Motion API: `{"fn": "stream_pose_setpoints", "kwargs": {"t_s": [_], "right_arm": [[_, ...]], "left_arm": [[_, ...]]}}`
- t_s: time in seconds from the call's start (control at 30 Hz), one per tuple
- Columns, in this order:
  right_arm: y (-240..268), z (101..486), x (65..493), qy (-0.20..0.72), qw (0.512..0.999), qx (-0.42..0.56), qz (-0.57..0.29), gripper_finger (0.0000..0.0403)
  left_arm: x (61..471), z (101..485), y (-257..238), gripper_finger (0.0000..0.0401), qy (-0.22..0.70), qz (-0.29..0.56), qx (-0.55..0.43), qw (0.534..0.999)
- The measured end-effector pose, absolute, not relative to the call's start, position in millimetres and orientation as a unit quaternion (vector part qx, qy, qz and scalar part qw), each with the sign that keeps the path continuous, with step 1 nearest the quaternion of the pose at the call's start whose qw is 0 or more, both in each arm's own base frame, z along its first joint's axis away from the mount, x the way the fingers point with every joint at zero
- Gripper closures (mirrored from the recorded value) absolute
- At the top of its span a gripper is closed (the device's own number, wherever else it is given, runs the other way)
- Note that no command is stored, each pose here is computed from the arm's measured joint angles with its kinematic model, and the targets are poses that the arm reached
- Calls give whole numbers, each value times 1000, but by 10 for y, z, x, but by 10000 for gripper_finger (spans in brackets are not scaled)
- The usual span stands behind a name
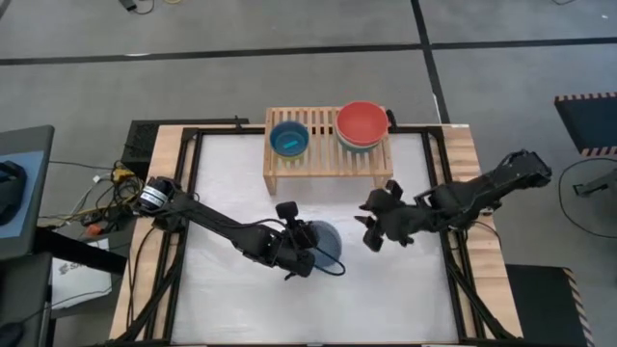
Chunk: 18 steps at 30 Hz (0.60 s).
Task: Place and stack bowls onto a shelf
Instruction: Stack the blue bowl on top of the orange bowls on the shelf
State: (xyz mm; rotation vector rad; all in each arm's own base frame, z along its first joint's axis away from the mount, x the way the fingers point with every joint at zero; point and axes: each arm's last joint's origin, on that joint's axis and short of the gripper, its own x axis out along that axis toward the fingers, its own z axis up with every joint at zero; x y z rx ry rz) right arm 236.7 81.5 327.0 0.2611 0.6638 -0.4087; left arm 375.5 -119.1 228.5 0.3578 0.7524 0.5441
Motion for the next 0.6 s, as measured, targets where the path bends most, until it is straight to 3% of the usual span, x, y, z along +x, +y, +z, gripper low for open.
{"fn": "stream_pose_setpoints", "kwargs": {"t_s": [0.17,0.37,0.6], "right_arm": [[949,3171,2457,279,938,91,-183,234],[1069,2978,2661,291,940,17,-178,234],[1098,2796,2828,291,922,-63,-248,234]], "left_arm": [[3803,2431,-1195,401,332,290,178,880],[3832,2576,-1177,401,294,347,202,867],[3856,2674,-1175,401,276,368,211,863]]}}
